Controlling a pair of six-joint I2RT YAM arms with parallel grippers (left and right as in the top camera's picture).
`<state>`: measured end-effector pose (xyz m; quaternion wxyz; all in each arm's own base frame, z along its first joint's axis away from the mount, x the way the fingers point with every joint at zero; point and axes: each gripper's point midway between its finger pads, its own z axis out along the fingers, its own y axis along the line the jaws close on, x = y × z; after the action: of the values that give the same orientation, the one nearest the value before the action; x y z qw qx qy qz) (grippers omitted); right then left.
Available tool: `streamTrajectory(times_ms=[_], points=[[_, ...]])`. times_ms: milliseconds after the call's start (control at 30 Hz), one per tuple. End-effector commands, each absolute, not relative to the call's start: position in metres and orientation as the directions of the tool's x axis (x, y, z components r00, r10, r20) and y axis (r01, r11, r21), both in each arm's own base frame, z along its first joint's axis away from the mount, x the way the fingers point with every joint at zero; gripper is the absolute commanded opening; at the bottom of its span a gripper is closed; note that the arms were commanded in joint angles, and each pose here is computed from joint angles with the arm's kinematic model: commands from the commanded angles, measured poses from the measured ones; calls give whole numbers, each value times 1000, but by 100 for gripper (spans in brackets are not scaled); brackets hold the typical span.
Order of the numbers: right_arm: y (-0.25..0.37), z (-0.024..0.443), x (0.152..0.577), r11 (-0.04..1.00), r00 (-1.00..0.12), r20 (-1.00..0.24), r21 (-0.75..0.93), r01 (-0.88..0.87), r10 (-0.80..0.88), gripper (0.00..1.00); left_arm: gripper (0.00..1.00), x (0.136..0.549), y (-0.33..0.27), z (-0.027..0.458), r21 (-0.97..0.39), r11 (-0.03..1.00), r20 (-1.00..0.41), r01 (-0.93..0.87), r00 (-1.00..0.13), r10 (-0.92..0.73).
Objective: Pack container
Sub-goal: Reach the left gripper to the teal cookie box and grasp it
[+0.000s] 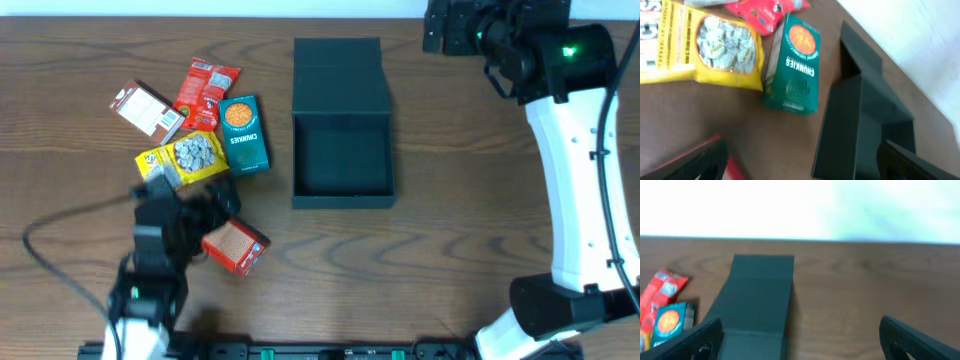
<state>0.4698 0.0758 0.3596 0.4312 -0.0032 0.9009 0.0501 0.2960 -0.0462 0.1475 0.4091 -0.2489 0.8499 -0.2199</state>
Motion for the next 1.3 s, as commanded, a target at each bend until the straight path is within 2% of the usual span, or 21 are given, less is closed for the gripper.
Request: streamTrajectory(times_ms=[0,267,433,600,800,1100,1267], points=[[62,372,475,998,-589,-808,60,-38,26,99,96,338,-42,158,-482,835,-615,-264,-577,-537],[31,374,480,998,-577,-814,62,27,66,99,96,419,-63,119,-310,912,-472,-268,-789,-393],[21,366,474,997,-608,-790,57,50,76,99,96,449,-75,80,-242,931,-405,-273,-844,-352],[21,359,469,997,-636,-768,58,55,80,99,96,449,-75,39,-175,961,-353,-215,-897,-265],[21,358,468,995,-639,-763,74,69,101,99,96,448,-75,25,-126,986,-344,-108,-928,-145],[20,358,468,995,-639,-763,75,71,103,99,97,455,-81,14,-150,985,-354,-83,-926,-132],[20,358,468,995,-639,-762,75,71,103,99,74,455,-87,15,-181,981,-350,-72,-927,-133]])
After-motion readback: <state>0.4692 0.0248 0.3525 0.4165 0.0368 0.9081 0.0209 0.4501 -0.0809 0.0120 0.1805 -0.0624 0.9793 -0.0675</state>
